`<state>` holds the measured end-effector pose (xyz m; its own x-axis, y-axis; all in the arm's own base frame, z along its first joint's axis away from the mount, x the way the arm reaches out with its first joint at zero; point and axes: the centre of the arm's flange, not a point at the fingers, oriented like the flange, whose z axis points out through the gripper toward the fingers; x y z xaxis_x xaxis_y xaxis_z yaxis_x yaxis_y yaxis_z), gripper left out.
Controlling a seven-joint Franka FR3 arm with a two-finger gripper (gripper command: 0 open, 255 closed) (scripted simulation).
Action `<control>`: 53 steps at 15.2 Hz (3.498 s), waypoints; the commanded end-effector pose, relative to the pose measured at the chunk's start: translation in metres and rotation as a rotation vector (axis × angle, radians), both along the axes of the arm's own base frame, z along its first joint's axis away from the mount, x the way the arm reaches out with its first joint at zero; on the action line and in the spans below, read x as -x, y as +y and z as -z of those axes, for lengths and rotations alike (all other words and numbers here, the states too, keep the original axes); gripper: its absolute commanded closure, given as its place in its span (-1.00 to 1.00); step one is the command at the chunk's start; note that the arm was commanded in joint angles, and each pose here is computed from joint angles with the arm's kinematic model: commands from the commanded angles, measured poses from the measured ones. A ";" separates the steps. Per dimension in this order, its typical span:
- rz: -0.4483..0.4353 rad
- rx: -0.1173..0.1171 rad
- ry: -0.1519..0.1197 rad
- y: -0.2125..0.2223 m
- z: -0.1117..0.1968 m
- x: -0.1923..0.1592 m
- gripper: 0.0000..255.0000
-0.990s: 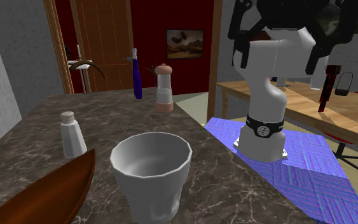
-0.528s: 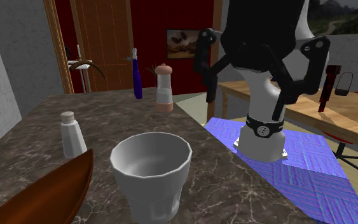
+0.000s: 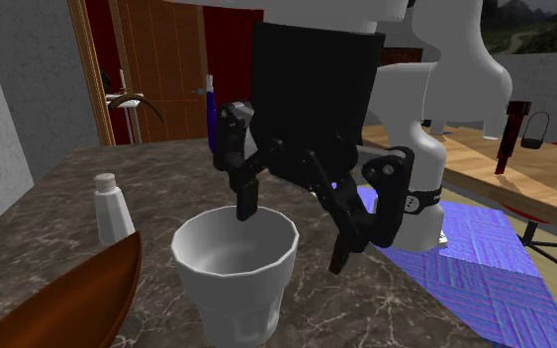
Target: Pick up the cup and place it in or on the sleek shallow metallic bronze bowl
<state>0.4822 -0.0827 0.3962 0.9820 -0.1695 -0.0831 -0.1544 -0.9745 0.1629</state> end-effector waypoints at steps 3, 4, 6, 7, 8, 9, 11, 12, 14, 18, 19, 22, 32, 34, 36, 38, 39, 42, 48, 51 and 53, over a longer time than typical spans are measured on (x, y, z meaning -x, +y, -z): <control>0.007 0.007 -0.005 -0.004 0.021 -0.004 -1.00; 0.007 0.007 -0.005 -0.005 0.027 -0.004 -1.00; 0.007 0.007 -0.005 -0.007 0.037 -0.003 -1.00; 0.007 0.007 -0.005 -0.007 0.042 -0.002 -1.00; 0.007 0.007 -0.005 -0.008 0.045 -0.002 -1.00; 0.007 0.007 -0.005 -0.008 0.045 -0.002 -1.00; 0.007 0.007 -0.005 -0.008 0.045 -0.002 -1.00; 0.007 0.007 -0.005 -0.008 0.045 -0.002 -1.00; 0.007 0.007 -0.005 -0.008 0.045 -0.002 -1.00; 0.007 0.007 -0.005 -0.008 0.045 -0.002 1.00; 0.007 0.007 -0.005 -0.008 0.045 -0.002 1.00; 0.007 0.007 -0.005 -0.008 0.045 -0.002 1.00; 0.007 0.007 -0.005 -0.008 0.008 -0.002 1.00; 0.007 0.007 -0.005 -0.008 -0.002 -0.002 1.00; 0.007 0.007 -0.005 -0.008 -0.013 -0.002 1.00; 0.007 0.007 -0.005 -0.008 -0.024 -0.002 1.00; 0.007 0.007 -0.005 -0.008 -0.029 -0.002 1.00; 0.007 0.007 -0.005 -0.008 -0.045 -0.002 1.00; 0.007 0.007 -0.005 -0.008 -0.076 -0.002 1.00; 0.007 0.007 -0.005 -0.036 -0.083 -0.029 1.00; 0.007 0.007 -0.005 -0.055 -0.087 -0.047 1.00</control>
